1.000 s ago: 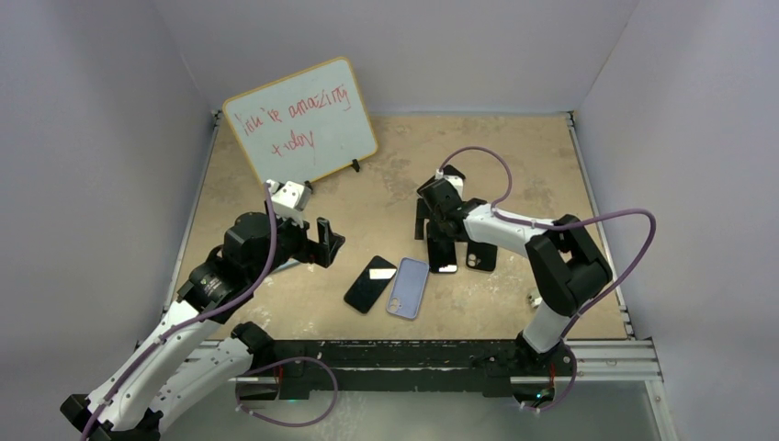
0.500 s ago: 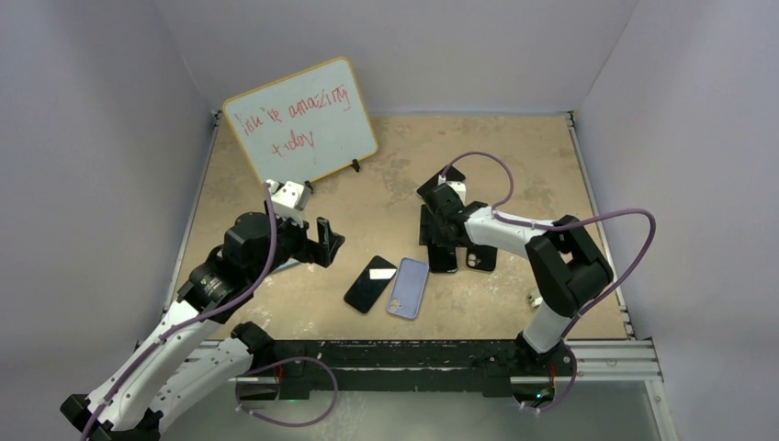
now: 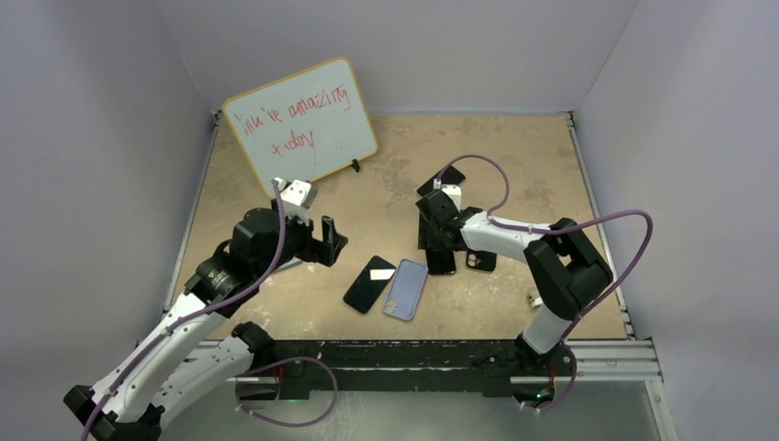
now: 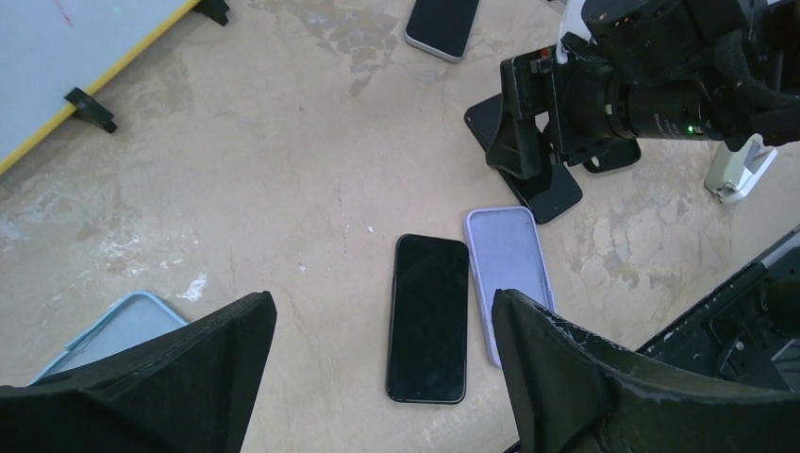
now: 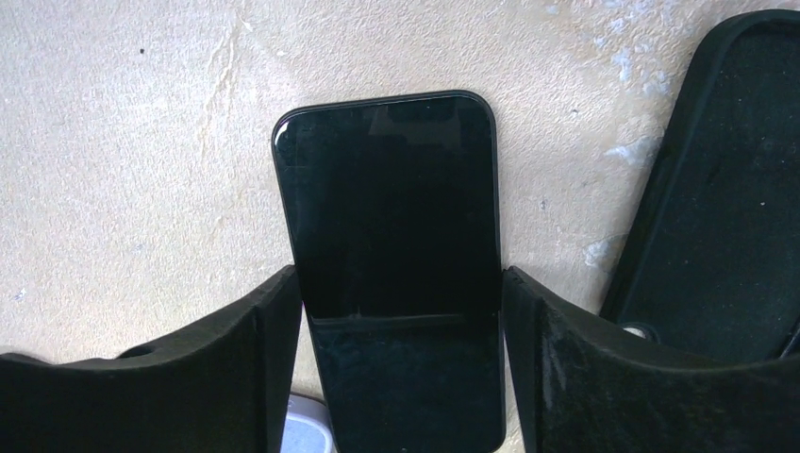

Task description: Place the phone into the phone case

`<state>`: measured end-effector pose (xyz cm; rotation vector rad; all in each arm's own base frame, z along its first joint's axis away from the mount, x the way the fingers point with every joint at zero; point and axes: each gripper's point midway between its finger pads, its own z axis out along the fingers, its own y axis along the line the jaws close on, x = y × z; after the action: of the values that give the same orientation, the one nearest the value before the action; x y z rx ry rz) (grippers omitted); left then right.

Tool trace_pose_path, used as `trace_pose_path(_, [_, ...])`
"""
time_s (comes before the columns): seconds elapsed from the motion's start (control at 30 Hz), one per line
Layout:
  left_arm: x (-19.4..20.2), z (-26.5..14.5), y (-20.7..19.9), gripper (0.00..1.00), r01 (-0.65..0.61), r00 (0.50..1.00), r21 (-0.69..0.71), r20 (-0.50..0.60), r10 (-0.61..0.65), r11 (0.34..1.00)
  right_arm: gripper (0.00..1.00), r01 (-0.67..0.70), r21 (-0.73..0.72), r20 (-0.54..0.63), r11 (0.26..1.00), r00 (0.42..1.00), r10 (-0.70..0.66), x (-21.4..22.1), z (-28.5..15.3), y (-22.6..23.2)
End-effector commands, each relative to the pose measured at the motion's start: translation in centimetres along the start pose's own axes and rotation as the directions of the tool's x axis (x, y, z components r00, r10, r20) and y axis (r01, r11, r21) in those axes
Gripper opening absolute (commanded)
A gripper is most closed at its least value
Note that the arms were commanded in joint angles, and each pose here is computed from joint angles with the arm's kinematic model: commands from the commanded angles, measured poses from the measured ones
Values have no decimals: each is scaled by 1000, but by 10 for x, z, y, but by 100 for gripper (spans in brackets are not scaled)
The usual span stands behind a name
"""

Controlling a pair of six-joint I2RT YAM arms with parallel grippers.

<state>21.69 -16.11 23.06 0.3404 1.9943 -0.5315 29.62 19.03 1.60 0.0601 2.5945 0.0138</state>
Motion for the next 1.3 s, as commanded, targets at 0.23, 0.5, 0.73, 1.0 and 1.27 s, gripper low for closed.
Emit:
trace_pose_path(0.23, [71,34,-51,66,227,947,241,-281,-156,943,52,21,11,-87,1000,996,-20,38,-15,-23])
trace_pose_path(0.5, [109,50,-80,57,388,889,344,-383,-249,855,43,0,-98,-117,995,993,-12,54,-36,-19])
trace_pose_path(0.73, [138,68,-83,53,401,869,309,-425,-252,862,41,-43,-183,-125,982,992,20,64,-58,-18])
trace_pose_path(1.0, [157,83,-98,53,416,862,332,-441,-251,847,39,-117,-287,-116,951,989,86,68,-77,-10])
trace_pose_path(1.27, [177,99,-109,54,387,867,321,-446,-223,864,38,-165,-389,-51,906,986,157,52,-93,3])
